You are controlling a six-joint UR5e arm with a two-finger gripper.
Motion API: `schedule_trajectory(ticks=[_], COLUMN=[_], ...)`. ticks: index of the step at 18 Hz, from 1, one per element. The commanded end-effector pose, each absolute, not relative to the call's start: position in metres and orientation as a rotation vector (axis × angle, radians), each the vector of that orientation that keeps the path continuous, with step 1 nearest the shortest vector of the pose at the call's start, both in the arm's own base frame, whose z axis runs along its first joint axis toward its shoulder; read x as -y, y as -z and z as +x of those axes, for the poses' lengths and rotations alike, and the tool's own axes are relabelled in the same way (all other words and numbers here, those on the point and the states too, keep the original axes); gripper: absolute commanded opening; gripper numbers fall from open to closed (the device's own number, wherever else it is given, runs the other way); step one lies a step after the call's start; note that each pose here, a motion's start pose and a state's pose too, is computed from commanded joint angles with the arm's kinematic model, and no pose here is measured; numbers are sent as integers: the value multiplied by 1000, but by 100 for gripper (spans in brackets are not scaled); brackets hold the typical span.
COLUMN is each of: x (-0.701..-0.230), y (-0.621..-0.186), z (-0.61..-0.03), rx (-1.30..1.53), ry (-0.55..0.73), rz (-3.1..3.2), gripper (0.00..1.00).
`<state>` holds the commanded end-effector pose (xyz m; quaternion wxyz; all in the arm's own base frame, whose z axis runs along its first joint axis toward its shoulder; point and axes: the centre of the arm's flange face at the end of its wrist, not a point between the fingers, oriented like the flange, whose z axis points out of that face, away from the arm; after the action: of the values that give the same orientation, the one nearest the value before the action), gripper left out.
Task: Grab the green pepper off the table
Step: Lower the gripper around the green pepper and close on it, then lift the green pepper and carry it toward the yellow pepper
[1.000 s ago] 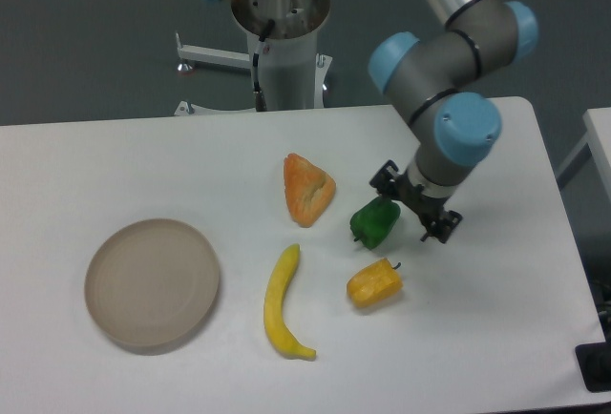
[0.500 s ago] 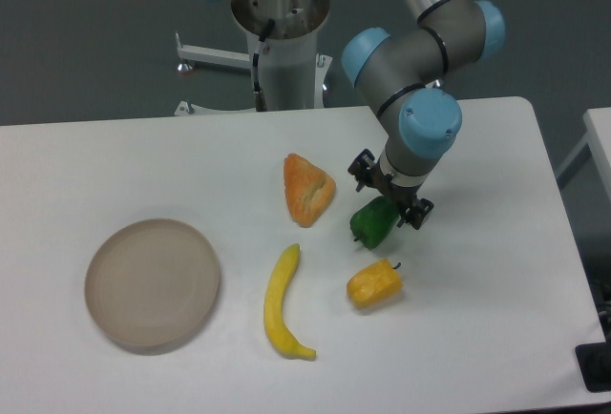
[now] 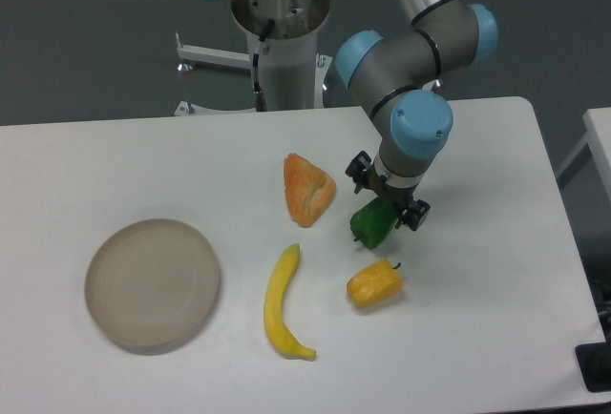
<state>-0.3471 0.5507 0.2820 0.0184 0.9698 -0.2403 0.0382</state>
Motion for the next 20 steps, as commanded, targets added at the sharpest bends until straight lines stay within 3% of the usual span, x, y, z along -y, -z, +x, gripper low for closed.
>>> schedule_trajectory(ticks=[18, 19, 20], x=[-549, -549, -550], y=[-257, -257, -258], z=[-335, -334, -335], rx=[771, 766, 764], ry=[-106, -106, -104], rz=[3010, 3011, 3015], gripper=[100, 96, 85])
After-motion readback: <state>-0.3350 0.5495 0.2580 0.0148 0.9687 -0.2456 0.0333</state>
